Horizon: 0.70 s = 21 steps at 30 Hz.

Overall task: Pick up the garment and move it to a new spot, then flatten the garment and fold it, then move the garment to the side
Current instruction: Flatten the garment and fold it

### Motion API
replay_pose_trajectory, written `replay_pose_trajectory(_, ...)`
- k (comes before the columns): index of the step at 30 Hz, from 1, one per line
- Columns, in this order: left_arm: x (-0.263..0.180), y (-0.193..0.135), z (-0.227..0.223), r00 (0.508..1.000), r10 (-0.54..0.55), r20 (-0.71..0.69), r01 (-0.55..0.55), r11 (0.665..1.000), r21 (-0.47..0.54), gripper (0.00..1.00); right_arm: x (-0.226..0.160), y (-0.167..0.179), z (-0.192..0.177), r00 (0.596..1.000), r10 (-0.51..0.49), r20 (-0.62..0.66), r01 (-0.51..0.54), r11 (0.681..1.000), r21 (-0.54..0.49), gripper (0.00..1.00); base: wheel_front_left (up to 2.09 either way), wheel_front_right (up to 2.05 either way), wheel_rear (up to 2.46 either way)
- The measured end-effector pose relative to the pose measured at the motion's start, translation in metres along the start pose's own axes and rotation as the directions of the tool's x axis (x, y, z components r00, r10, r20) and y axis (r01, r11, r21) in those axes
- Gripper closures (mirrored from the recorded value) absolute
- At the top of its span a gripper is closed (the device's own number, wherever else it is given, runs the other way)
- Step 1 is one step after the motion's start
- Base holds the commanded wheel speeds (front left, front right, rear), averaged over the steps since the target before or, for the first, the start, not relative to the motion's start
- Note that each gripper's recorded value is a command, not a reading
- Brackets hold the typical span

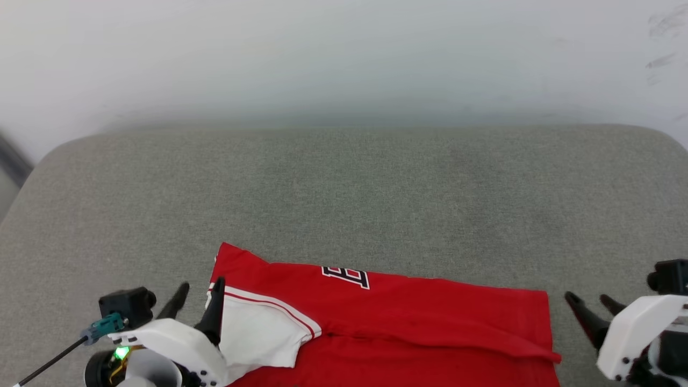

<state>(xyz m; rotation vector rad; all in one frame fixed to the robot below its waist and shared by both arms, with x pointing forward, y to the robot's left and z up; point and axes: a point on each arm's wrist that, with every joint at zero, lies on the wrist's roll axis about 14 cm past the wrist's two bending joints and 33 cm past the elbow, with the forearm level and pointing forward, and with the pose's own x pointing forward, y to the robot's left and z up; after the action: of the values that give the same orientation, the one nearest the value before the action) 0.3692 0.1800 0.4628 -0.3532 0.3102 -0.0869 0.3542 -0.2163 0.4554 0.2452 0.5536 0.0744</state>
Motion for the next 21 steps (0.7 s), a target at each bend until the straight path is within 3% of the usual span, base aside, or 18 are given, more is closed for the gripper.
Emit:
replay_pose_trajectory(4,-0.003,-0.015,0.039,0.985,-0.026,0.171,0.015,0.998,0.066,0.0,-0.008,-0.018,0.011,0.999,-0.043,-0.031,0.043,0.999,-0.016,0.0,0.0,0.0,0.0)
replay_pose_trajectory(10,-0.019,-0.018,0.073,0.943,-0.014,0.332,-0.034,0.99,0.138,0.0,-0.008,-0.025,-0.002,0.983,-0.066,-0.169,0.062,0.998,-0.031,0.0,0.0,0.0,0.0)
replay_pose_trajectory(21,-0.031,-0.022,0.087,0.912,-0.015,0.409,-0.063,0.982,0.176,0.0,0.027,0.003,-0.072,0.898,0.0,-0.44,0.012,1.0,0.025,0.0,0.0,0.0,0.0)
